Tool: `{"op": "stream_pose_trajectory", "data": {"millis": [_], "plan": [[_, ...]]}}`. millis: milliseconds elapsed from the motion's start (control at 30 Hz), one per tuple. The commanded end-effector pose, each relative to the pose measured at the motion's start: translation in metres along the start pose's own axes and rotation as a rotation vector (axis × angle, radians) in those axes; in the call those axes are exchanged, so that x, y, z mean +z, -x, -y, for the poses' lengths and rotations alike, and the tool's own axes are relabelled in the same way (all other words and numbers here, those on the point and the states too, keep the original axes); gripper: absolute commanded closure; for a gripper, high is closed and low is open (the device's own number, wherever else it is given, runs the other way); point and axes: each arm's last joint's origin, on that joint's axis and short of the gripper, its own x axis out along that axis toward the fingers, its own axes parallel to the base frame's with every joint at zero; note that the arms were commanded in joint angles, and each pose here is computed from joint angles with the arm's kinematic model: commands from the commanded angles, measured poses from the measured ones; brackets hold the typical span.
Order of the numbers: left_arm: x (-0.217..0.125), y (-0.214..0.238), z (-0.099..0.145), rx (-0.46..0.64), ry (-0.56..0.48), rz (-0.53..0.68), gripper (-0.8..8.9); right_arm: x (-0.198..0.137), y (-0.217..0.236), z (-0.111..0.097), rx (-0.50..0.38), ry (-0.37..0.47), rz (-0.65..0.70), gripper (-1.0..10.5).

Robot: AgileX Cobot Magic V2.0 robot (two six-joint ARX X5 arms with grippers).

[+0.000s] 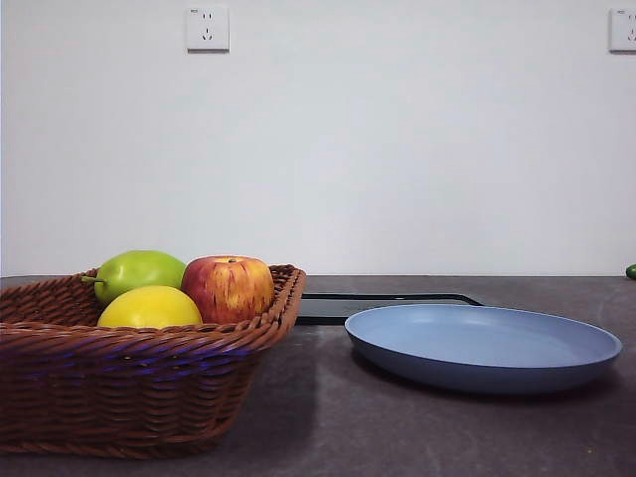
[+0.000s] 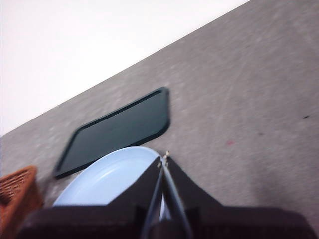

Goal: Take the lemon from the basket,put the lemon in the plate,hand out the plate

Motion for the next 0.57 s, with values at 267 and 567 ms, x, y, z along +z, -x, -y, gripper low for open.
{"op": "stream_pose_trajectory", "data": {"millis": [267,567], "plan": [[0.037,0.008,0.015,0.041,0.103,-0.086,8.06,0.041,0.017,-0.023,0.016,-0.021,0.005,9.4],[0.088,-0.004,0.035,-0.038,0.070,-0.165,8.06,0.099,0.024,-0.052,-0.022,0.061,-0.082,9.4]]}}
